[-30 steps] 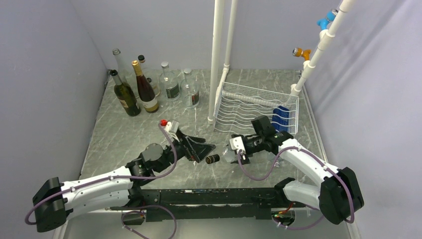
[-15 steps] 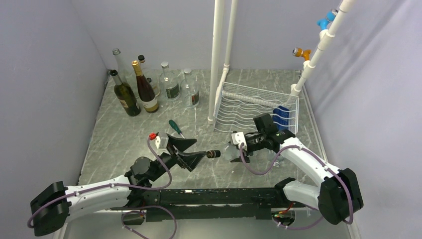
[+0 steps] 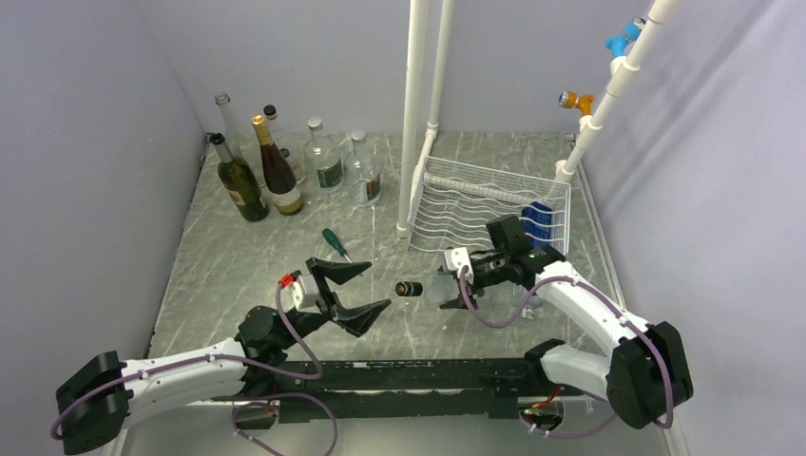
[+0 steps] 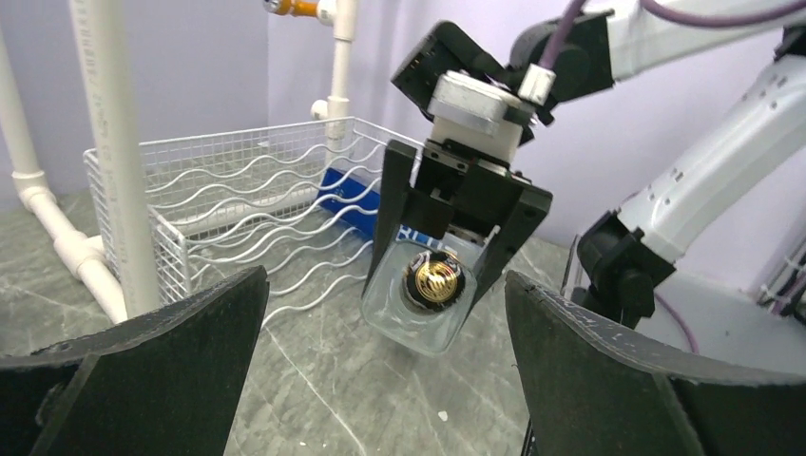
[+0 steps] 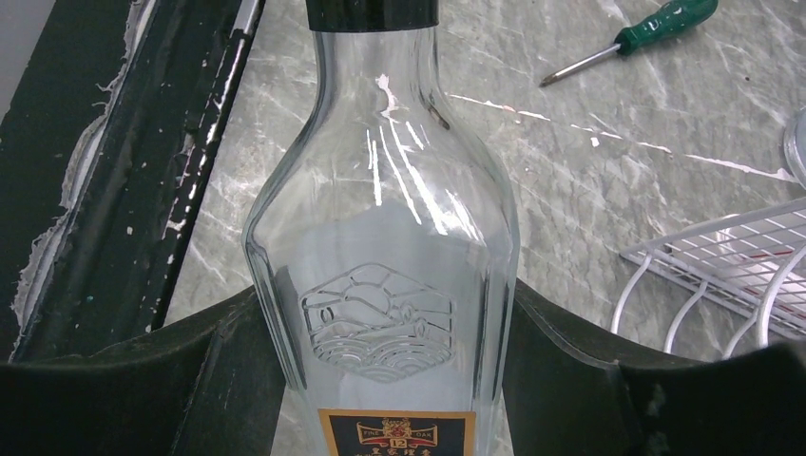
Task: Take the wine bottle off the wine rack
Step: Pick up the wine bottle from the wine rack.
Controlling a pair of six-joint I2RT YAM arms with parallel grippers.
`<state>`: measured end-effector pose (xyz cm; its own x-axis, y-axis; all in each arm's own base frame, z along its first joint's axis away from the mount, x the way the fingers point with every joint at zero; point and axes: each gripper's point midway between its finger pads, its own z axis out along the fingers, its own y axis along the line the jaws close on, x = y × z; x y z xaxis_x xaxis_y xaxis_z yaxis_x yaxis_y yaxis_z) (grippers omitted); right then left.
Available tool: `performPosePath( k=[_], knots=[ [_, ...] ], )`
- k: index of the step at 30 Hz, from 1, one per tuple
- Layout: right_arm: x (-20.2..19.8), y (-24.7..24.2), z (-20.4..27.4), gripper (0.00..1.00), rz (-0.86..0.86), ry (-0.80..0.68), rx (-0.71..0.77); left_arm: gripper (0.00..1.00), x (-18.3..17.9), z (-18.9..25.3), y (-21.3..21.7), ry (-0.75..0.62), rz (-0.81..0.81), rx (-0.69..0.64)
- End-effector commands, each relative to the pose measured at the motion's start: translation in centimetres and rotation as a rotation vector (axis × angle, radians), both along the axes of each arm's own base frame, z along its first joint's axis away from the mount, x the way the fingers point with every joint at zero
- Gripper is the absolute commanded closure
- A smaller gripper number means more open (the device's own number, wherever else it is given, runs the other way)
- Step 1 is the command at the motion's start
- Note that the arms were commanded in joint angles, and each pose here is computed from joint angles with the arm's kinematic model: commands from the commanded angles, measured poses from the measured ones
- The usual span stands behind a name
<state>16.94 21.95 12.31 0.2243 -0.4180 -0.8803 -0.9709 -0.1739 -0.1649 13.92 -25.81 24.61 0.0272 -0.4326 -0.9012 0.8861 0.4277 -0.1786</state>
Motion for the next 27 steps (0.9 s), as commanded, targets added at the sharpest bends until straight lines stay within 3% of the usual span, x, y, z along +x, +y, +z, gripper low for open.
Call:
performPosePath(
  k=[1, 10, 18, 27],
  knots=[
    [0.4, 1.5, 4.2, 1.0, 0.06, -0.063, 0.13, 0.0, -1.2, 0.3, -1.0, -0.169, -0.055, 0.086],
    [0.2, 1.5, 4.4, 1.0, 0.066, -0.055, 0.137, 0.01, -0.5, -0.4, -3.1, -0.302, -0.054, 0.179],
    [0.1, 1.6, 4.4, 1.0, 0.074, -0.052, 0.142, 0.01, 0.0, 1.3, -6.1, -0.348, -0.1, 0.084],
    [0.0, 1.5, 4.5, 1.0, 0.076, -0.054, 0.144, 0.13, -0.1, 0.2, -9.1, -0.276, -0.196, 0.043]
  ],
)
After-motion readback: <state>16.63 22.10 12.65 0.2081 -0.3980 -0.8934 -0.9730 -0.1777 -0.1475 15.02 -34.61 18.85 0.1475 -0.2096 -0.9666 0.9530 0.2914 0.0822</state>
